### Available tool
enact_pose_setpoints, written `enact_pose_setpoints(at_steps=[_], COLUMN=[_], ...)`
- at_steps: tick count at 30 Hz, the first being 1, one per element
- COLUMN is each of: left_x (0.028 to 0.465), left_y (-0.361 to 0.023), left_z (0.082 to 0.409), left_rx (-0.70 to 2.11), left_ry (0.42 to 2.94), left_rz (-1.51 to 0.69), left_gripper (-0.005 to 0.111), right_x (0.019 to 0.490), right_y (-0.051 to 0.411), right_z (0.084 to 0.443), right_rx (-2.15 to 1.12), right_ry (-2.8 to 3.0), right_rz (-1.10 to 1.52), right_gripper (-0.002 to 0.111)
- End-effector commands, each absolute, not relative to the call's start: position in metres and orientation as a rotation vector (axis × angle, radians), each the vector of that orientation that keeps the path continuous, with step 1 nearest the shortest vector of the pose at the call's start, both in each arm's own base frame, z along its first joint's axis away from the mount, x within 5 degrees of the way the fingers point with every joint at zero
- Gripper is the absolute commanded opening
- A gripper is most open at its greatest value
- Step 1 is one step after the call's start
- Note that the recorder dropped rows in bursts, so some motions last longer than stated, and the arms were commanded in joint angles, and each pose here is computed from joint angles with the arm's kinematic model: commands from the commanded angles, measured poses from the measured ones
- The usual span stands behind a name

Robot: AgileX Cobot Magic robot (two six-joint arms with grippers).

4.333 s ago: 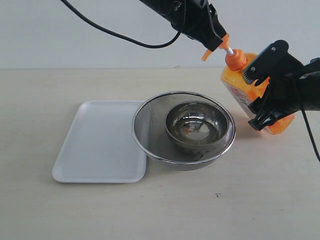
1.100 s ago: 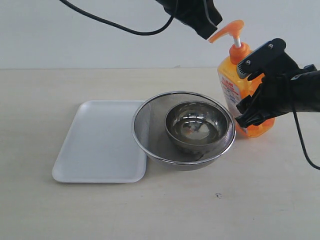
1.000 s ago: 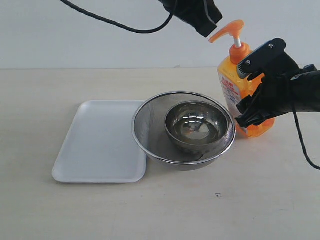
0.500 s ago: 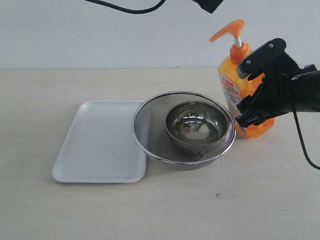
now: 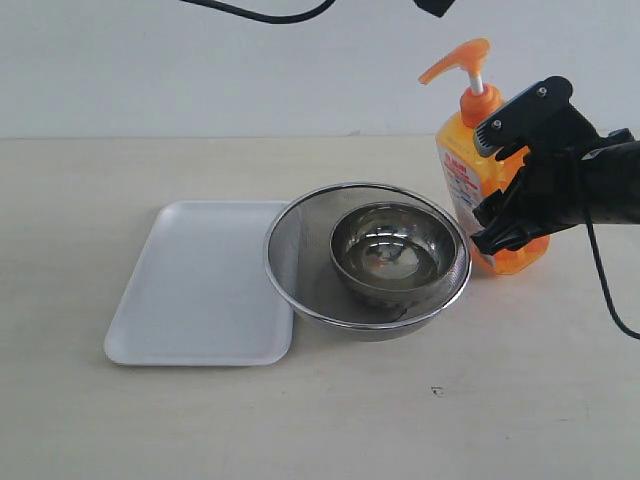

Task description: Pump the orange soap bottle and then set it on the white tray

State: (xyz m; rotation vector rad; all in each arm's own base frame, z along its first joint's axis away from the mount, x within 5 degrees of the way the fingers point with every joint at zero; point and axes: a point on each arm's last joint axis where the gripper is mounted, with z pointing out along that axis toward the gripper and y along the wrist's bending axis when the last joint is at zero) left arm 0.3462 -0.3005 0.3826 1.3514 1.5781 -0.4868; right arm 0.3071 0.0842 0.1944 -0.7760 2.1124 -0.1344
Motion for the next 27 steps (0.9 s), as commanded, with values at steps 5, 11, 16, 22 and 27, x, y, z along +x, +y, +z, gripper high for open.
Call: enact_pose_setpoints(at_steps=[5,11,16,22,27], left_x=[0.348,0.35,0.351,0.351,0.352], left_y=[-0.305,-0.307,-0.308,-0.308,-0.308], left_z=[0.375,0.368,0.366,0.367,0.367], left_rx=[1.346,1.352,1.355,1.347,1.34], left_ry=[1.613,1.637,1.641,1.637,1.634], left_rz=[-0.527,-0.539,-0.534,-0.53,-0.527], left_gripper=[0.005,0.005,0.005,0.005,0.005], right_x=[0.308,0.308,0.308,0.308,0.308], right_y=[0.084,0.084,0.084,0.084,0.084], right_z=[0.201,0.201,0.201,0.201,0.201], right_rx=[-0.777,-0.777,-0.777,-0.777,-0.777], right_ry=[2.083,2.083,2.083,2.083,2.083], right_rz=[-0.148,-0.148,-0.148,-0.148,-0.148], right_gripper=[0.0,0.0,0.0,0.0,0.0])
